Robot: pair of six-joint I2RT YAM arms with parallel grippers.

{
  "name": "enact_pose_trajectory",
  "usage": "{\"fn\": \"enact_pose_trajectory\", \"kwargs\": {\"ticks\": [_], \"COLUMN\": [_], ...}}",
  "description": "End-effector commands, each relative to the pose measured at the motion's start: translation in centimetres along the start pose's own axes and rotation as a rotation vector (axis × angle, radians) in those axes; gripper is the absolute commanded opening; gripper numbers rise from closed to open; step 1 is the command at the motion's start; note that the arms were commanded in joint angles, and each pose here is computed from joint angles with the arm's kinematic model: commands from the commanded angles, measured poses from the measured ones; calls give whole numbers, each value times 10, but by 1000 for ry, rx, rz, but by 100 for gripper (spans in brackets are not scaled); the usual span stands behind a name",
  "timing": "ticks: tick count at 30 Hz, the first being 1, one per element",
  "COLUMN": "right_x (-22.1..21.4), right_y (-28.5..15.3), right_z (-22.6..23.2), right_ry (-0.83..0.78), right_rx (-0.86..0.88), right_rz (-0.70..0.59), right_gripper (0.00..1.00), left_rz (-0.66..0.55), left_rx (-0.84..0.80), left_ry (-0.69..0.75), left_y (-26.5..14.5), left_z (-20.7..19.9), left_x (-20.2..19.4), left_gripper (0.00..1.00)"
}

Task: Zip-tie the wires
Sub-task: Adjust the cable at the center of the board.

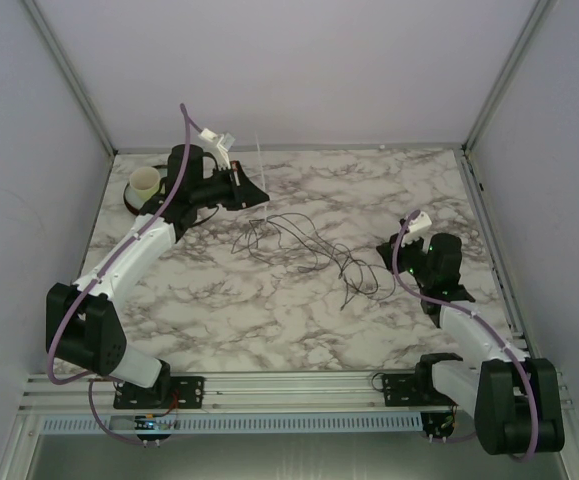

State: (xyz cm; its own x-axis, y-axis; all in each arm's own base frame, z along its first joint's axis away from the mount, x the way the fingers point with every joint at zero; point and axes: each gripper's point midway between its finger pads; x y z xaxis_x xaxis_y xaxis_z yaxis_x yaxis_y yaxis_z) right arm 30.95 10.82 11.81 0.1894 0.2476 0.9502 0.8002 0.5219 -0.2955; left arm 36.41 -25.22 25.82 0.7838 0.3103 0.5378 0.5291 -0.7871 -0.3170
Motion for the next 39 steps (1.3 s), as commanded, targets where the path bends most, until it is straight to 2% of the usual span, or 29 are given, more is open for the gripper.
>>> {"fn": "enact_pose_trajectory", "kwargs": {"ticks": [1, 3, 6, 12, 17, 26, 33, 39], "right_x": [34, 49, 83, 150, 193, 220, 232, 227], "right_y": [-1, -5, -11, -14, 5, 58, 75, 84], "right_z": [-2, -7, -7, 22, 93, 173, 187, 195], "right_ry": [-21, -39, -62, 47, 155, 245, 245, 219], "right_rx": [13, -7, 0, 161, 371, 627, 679, 704], "right_rz": [-98, -130, -208, -371, -491, -550, -561, -512], "right_gripper": [27, 38, 45, 48, 48, 48, 47, 41], "left_rz": [-31, -33, -27, -32, -32, -9, 3, 12], "left_rx": [-35, -39, -47, -66, -91, -113, -116, -121], "left_ry": [26, 31, 33, 32, 20, 11, 12, 15], "left_y": [-7, -7, -8, -9, -6, 2, 4, 6], "left_z": [-15, -17, -19, -23, -27, -32, -32, -34], "left_x": [13, 13, 12, 12, 10, 3, -2, -4], "left_gripper": [0, 0, 0, 0, 0, 0, 0, 0]}}
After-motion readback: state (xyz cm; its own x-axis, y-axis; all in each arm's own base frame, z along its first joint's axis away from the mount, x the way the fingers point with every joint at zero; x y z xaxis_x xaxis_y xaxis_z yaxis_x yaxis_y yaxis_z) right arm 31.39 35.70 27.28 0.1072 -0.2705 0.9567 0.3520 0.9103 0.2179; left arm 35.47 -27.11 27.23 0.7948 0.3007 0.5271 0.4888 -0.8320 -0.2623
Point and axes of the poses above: each gripper's point midway between its finger pads, its own y axis out along the fingers, its own z axis along the line the jaws close on, x = y × z, and after that the axes turned 12 degrees about -y, right-handed
